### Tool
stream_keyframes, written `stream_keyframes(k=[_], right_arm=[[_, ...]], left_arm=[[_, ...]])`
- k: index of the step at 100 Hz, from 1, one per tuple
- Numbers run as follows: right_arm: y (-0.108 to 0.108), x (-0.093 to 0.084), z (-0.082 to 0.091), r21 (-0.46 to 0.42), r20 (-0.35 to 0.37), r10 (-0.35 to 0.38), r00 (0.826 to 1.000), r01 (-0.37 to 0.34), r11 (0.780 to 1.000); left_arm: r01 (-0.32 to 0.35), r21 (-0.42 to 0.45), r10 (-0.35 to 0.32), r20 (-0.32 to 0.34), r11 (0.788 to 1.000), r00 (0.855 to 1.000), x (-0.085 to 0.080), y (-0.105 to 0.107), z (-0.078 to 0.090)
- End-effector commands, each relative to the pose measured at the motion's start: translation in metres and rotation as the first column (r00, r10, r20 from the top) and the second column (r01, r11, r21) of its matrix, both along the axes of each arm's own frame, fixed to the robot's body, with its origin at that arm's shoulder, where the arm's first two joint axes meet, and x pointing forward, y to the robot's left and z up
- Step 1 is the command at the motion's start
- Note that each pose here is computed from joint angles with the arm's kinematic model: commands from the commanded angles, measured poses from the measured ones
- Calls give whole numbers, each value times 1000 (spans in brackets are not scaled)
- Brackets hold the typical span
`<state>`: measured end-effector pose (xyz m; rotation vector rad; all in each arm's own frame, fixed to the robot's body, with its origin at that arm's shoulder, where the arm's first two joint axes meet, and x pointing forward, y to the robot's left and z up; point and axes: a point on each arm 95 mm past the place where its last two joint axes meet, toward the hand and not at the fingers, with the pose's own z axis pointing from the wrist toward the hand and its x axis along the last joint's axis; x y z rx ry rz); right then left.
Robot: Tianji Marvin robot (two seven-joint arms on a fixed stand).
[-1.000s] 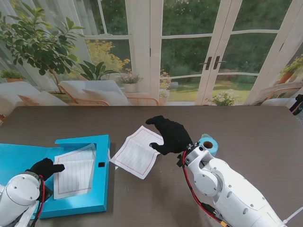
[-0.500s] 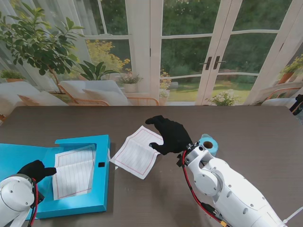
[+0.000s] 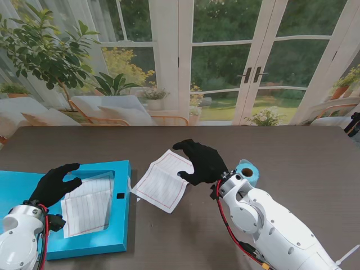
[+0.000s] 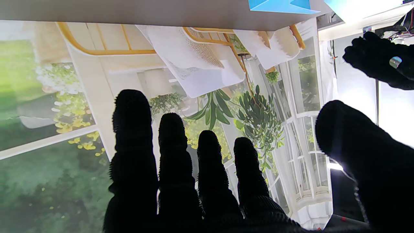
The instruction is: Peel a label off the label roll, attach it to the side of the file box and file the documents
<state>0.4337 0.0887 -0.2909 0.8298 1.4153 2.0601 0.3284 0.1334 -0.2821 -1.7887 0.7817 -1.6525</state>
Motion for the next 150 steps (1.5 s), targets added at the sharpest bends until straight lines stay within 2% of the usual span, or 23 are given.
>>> stream_keyframes(k=[1,18,36,52,80,102,123,150], right_arm=[[1,-1,-4,-17,-17,4,1000,-4,1000],[0,0,-5,-21,-21,0,1000,0,1000],[-2,1,-6,-29,-26,-7,1000,6,1000],[-3,3,-10,-31,-45,-28,999,26,999],[-4,10,-23,-67,-73,-71,995,66,996],[-6,16,-35,-131,-98,-89,991,76,989],[-8,25,-44,-206,-89,-107,990,86,975],[-13,39,-62,-322,-71,-116,991,88,943]], left_arm=[[35,-7,-35,-33,999,999,4,-11,-5],[152,-75,-150,31,986,988,13,-32,-6],[263,-101,-255,89,959,963,24,-53,-5],[322,-113,-306,139,940,942,31,-69,-8],[361,-188,-326,194,914,925,40,-91,-23],[367,-239,-326,193,899,925,37,-101,-31],[377,-220,-339,192,900,921,32,-105,-30],[377,-219,-342,184,900,922,28,-105,-28]])
